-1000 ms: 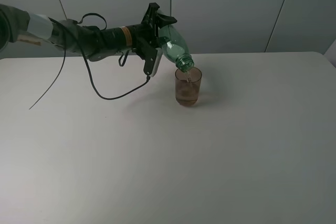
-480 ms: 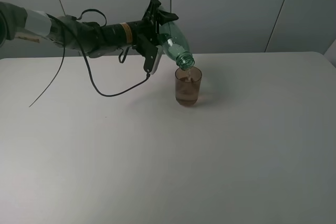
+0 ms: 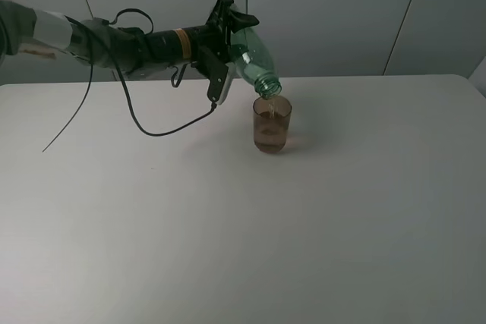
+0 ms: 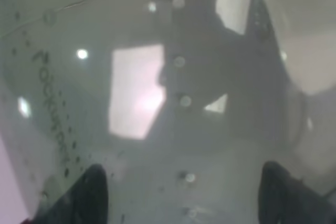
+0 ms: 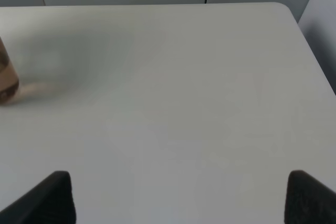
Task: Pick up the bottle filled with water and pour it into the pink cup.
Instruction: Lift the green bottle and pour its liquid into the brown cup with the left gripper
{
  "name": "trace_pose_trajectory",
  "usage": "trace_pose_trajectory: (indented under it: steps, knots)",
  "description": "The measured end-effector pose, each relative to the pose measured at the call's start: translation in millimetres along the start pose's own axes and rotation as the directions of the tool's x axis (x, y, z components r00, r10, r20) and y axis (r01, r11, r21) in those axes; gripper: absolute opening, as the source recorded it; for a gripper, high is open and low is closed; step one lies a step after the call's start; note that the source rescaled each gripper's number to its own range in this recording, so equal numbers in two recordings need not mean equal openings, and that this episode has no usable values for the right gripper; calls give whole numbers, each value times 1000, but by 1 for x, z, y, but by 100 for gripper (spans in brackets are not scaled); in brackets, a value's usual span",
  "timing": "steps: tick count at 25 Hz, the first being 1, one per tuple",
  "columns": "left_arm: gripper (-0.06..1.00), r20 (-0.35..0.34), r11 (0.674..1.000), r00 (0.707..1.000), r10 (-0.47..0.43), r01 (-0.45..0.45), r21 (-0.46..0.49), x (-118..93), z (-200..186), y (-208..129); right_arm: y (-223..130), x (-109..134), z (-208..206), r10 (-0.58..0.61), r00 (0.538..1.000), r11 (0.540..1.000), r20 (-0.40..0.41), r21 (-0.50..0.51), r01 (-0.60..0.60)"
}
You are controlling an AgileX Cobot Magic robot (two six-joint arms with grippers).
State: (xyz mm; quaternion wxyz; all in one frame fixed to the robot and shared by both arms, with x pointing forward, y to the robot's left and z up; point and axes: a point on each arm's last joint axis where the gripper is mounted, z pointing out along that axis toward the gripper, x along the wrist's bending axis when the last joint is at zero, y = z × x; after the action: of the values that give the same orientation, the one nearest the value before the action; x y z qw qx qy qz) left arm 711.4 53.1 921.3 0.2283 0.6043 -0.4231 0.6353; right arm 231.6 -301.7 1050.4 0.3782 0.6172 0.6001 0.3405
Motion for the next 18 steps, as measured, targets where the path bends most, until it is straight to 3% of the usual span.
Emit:
trace_pose_trajectory:
  steps: [18]
  knots:
    - [2, 4, 993, 994, 105, -105, -46, 4, 5, 9, 0, 0, 0, 0, 1000, 1000, 0, 0, 0]
